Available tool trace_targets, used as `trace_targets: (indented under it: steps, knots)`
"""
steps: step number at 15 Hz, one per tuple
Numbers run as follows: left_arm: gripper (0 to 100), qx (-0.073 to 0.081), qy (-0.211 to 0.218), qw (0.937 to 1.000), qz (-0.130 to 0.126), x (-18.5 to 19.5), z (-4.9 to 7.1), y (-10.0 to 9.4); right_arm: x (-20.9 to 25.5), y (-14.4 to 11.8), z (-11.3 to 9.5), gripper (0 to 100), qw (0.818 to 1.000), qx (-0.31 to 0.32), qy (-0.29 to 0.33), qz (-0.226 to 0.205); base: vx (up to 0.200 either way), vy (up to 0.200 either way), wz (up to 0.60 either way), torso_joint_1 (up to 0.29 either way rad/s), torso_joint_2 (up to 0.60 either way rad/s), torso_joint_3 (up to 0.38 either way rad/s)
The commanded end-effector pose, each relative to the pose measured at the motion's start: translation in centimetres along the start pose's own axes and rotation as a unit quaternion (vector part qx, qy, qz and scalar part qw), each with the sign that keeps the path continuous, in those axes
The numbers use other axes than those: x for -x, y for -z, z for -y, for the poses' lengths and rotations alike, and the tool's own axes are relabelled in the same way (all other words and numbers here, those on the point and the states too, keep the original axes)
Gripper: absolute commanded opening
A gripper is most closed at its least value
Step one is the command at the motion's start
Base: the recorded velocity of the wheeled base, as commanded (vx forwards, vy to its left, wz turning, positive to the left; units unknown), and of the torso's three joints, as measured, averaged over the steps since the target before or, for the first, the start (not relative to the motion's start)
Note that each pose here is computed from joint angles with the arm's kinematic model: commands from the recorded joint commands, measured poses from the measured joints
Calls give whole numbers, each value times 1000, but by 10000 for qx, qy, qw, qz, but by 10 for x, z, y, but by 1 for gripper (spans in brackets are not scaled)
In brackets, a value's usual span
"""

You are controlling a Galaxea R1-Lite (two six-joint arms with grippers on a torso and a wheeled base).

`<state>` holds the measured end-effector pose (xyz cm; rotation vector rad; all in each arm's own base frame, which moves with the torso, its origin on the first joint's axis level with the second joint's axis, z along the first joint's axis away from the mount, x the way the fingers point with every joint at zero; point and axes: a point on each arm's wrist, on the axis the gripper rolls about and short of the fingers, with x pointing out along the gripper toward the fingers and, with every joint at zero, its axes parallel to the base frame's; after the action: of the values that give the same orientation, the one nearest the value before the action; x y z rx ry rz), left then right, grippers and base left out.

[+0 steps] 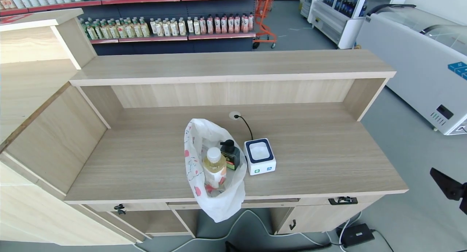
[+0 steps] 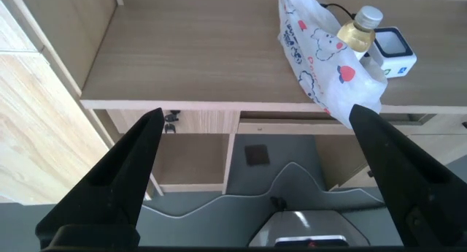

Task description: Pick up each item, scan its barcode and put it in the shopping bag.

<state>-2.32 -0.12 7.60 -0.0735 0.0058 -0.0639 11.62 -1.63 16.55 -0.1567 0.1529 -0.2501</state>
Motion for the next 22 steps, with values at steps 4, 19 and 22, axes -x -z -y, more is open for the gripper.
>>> trace_targets:
  steps: [4, 19, 22]
  knots:
    - [100, 1, 2, 10000, 2, 0, 0, 0, 82, 50, 3, 100, 9965, -235, -193, 783, 0, 0, 0, 0, 0, 0]
    - [100, 1, 2, 10000, 2, 0, 0, 0, 126, 102, 4, 100, 9888, -476, -820, 1157, 0, 0, 0, 0, 0, 0]
    - [100, 1, 2, 10000, 2, 0, 0, 0, 126, 102, 4, 100, 9886, -544, -814, 1142, 0, 0, 0, 0, 0, 0]
